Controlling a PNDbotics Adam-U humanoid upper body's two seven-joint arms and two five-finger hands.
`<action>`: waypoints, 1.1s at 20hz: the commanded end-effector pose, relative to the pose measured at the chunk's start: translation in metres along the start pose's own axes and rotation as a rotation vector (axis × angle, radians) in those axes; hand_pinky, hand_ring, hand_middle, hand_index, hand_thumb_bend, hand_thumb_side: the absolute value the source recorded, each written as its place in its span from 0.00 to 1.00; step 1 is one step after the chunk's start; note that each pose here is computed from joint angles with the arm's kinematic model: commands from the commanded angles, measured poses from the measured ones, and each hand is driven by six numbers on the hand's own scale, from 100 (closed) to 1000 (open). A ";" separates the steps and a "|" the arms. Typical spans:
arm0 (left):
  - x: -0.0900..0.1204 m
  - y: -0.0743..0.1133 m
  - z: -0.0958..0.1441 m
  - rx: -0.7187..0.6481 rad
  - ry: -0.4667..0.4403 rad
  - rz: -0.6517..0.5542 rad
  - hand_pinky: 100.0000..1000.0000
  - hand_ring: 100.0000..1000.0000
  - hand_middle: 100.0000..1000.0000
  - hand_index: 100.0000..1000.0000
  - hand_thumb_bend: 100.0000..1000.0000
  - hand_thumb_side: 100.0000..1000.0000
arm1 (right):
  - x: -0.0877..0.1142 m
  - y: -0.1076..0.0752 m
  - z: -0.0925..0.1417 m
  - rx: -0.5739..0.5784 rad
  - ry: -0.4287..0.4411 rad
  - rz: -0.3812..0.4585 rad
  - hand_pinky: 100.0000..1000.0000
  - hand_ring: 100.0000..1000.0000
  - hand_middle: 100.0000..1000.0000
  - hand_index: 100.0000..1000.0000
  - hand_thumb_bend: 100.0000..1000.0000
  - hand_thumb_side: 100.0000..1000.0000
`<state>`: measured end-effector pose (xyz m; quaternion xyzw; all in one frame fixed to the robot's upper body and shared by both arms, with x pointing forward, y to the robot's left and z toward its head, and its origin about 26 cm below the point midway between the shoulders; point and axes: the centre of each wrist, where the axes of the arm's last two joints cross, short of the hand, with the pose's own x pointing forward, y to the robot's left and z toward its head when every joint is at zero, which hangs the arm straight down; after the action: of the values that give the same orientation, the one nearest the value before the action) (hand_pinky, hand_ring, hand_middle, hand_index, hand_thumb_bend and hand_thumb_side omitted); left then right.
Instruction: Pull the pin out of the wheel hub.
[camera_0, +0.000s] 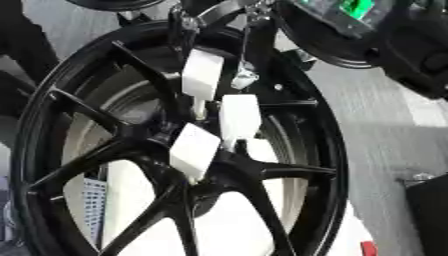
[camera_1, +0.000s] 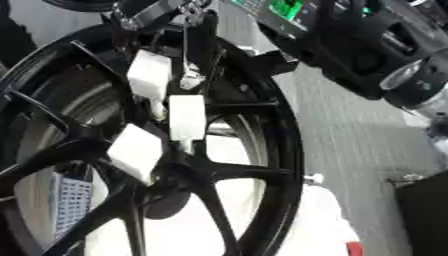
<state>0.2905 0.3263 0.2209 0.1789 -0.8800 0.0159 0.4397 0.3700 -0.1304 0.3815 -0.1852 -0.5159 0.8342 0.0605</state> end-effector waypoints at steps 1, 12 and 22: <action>0.008 0.003 -0.003 -0.008 -0.027 -0.012 0.75 0.70 0.67 0.78 0.48 0.27 | 0.001 -0.019 0.021 -0.051 0.037 0.015 0.84 0.72 0.41 0.42 0.09 0.00; 0.006 0.004 -0.001 -0.002 -0.020 -0.014 0.75 0.70 0.67 0.78 0.48 0.27 | -0.005 -0.049 0.066 -0.282 0.133 -0.109 0.84 0.70 0.38 0.41 0.00 0.00; 0.002 0.009 0.003 0.019 0.002 -0.029 0.75 0.70 0.67 0.78 0.48 0.26 | -0.032 0.003 0.163 -0.473 0.454 -0.276 0.84 0.70 0.39 0.42 0.00 0.00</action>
<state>0.2871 0.3307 0.2125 0.1887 -0.8708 0.0216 0.4534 0.3569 -0.2580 0.4277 -0.2630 -0.6769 0.6409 0.2491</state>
